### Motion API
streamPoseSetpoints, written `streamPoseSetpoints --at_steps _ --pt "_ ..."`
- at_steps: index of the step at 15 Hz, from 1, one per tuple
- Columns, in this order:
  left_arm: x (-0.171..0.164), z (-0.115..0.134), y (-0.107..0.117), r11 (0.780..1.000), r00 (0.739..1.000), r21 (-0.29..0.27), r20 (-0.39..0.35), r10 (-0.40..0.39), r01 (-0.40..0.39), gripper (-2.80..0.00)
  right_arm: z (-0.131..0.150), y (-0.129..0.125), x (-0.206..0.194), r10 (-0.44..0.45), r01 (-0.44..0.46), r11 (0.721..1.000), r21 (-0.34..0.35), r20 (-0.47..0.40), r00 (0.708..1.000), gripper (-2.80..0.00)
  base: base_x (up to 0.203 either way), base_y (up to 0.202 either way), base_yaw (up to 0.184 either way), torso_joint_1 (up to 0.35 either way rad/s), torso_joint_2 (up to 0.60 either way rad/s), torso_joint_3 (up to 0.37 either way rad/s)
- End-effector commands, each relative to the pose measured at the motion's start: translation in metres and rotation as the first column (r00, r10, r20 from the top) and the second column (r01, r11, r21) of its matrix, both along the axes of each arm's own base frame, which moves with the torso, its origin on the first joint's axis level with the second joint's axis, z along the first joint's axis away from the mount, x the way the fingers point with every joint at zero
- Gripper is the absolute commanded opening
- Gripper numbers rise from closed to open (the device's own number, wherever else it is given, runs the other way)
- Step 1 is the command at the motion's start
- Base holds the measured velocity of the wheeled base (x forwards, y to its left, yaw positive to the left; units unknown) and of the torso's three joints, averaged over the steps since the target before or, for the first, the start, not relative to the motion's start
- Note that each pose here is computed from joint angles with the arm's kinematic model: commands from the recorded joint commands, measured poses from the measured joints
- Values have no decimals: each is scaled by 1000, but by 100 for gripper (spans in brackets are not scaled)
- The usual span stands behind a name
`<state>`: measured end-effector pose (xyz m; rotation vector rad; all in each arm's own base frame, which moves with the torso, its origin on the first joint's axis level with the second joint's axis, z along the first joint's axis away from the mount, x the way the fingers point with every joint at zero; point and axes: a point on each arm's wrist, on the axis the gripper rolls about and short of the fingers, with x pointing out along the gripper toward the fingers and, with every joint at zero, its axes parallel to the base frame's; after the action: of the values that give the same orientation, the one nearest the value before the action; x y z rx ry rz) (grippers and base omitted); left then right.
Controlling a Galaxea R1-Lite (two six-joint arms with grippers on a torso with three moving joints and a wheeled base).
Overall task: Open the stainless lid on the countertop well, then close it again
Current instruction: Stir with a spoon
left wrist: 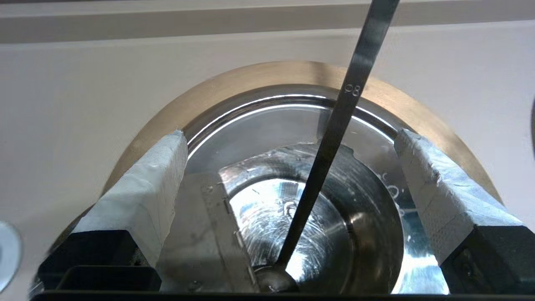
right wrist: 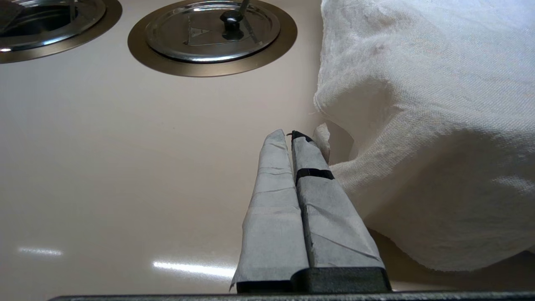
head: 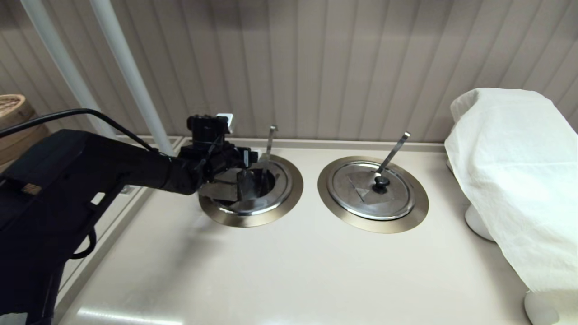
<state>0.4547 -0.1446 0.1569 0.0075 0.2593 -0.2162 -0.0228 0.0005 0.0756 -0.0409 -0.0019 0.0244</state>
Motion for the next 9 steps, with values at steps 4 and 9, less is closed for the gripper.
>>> streamPoseSetpoints --at_steps 4,9 --pt "47 -45 -17 999 997 6 -64 -44 44 0 0 0 0 2 -2 1000 -1 0 1000 -280 0 0 0 0 0 0" --pt "54 -60 -25 995 993 -10 -66 -102 101 0 0 0 0 2 -2 1000 -1 0 1000 -280 0 0 0 0 0 0"
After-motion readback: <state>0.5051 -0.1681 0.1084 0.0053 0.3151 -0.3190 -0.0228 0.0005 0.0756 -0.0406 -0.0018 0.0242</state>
